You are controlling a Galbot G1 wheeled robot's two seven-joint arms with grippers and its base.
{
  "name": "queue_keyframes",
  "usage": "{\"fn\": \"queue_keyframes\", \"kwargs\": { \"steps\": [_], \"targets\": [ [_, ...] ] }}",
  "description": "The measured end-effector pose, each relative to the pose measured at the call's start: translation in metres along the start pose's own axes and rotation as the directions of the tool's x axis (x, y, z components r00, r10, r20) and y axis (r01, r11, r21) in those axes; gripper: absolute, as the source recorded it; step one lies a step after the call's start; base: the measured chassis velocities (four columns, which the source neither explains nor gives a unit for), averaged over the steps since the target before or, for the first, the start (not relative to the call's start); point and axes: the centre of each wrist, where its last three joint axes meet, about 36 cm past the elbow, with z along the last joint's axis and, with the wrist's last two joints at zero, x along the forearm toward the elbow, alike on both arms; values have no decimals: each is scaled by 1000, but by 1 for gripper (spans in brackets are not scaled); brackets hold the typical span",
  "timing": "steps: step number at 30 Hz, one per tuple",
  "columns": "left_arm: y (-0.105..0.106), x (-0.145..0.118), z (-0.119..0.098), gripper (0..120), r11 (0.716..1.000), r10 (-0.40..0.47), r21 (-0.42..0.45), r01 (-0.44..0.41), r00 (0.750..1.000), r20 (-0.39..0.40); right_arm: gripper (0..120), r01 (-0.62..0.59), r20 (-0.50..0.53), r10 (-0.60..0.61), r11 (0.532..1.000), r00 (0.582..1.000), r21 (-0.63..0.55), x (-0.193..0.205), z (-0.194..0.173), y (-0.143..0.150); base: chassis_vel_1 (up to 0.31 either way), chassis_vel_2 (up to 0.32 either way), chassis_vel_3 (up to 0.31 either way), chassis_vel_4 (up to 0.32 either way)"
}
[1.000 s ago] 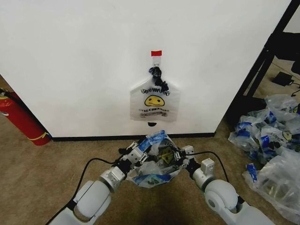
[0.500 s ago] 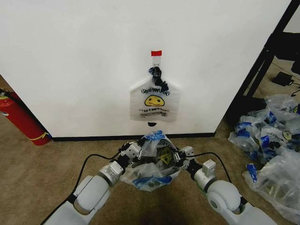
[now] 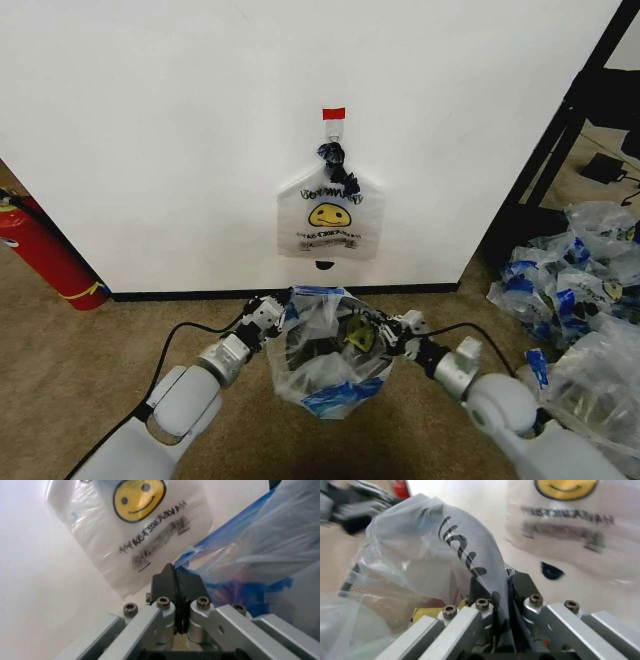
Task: Pick up the garbage bag from the wall and place it over the trash bin.
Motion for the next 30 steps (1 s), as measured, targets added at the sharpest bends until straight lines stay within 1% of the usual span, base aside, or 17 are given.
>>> {"fn": "queue_keyframes", "kwargs": {
  "steps": [1,3,8,9,12,14,16,19,22,23,24,26,29,30],
  "targets": [
    [0,0,2,0,1000,-1,0,1,1000,0,2,18,16,-18,1000,1000,-5,3,0,-6,0,0,0,0],
    [0,-1,3,0,1000,-1,0,1,1000,0,2,25,28,-24,1000,999,-13,4,1,-9,0,0,0,0],
    [-2,-6,10,0,1000,1,6,-1,1000,7,2,55,110,-44,994,993,-99,5,2,-13,0,0,0,0],
    [-3,-8,14,0,1000,0,2,0,1000,11,2,60,145,-39,988,989,-143,4,4,-11,0,0,0,0],
    [-3,-9,17,0,1000,0,0,0,1000,12,2,58,166,-29,983,986,-172,2,5,-10,0,0,0,0],
    [-4,-10,21,0,1000,0,-1,0,1000,15,2,49,203,-2,973,979,-226,-1,7,-4,0,0,0,0],
    [-4,-10,24,0,1000,-2,3,2,1000,27,2,45,223,13,967,975,-252,-4,10,0,0,0,0,0],
    [-4,-11,24,0,1000,-8,19,7,999,45,2,36,226,23,966,974,-256,-6,11,3,0,0,0,0],
    [-4,-10,20,0,997,-26,70,20,996,86,2,-11,209,64,969,976,-248,-11,18,12,0,0,0,0],
    [-4,-10,20,4,996,-34,80,27,995,91,2,-34,199,85,969,976,-246,-12,19,15,0,0,0,0],
    [-4,-10,20,4,996,-34,80,27,995,91,2,-34,199,85,969,976,-246,-12,19,15,0,0,0,0],
    [-1,-11,19,12,995,-49,93,40,994,96,2,-82,181,127,968,975,-236,-15,21,22,0,0,0,0],
    [6,-12,23,26,990,-75,125,64,994,85,2,-203,136,240,949,961,-242,-20,25,35,0,0,0,0],
    [6,-12,23,26,990,-75,125,64,994,85,2,-203,136,240,949,961,-242,-20,25,35,0,0,0,0]
  ]
}}
